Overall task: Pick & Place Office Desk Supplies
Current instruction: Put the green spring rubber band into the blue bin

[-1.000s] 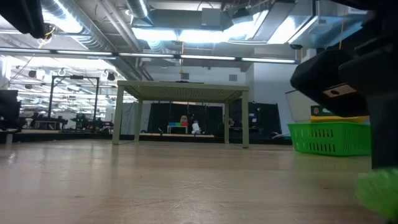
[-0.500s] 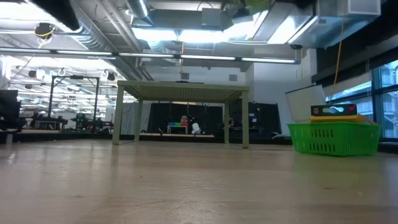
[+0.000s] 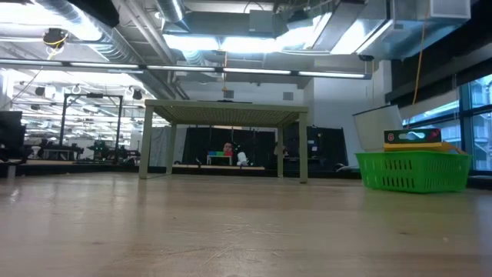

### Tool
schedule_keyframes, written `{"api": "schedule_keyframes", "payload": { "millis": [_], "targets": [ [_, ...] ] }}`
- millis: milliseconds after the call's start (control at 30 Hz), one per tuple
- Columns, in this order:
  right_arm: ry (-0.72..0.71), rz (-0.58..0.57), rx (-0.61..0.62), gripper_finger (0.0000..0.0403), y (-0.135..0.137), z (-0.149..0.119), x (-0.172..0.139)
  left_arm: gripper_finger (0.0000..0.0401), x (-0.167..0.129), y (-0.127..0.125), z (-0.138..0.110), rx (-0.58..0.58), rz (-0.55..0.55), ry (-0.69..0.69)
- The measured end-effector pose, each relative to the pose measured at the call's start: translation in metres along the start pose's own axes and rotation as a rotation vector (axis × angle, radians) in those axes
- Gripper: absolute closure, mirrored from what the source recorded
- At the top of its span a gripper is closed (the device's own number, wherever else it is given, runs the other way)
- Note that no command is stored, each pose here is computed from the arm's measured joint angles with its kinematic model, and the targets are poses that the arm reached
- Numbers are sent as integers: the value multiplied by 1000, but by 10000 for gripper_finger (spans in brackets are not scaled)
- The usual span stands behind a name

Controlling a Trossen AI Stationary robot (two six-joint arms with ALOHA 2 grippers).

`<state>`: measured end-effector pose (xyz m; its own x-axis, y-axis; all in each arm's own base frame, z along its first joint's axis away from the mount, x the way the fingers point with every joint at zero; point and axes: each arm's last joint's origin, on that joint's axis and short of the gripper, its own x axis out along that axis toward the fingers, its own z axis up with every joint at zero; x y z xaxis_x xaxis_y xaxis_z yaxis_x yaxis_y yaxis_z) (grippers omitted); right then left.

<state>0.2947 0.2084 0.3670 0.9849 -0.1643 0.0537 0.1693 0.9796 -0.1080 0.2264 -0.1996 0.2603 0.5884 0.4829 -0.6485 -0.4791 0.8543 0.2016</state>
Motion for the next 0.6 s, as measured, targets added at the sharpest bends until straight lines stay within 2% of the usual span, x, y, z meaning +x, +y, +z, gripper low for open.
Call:
{"api": "schedule_keyframes", "payload": {
  "millis": [133,333,467,600],
  "targets": [
    [-58,92,11,393,2,6,0,304,0,0,0,0,4,-12],
    [-41,97,-4,392,2,3,0,304,0,0,0,-1,3,-13],
    [32,113,-8,392,4,-5,-1,304,0,-1,1,-10,-4,-17],
    [210,128,63,392,9,-25,-7,304,0,-2,1,-15,-9,-18]
  ]
}}
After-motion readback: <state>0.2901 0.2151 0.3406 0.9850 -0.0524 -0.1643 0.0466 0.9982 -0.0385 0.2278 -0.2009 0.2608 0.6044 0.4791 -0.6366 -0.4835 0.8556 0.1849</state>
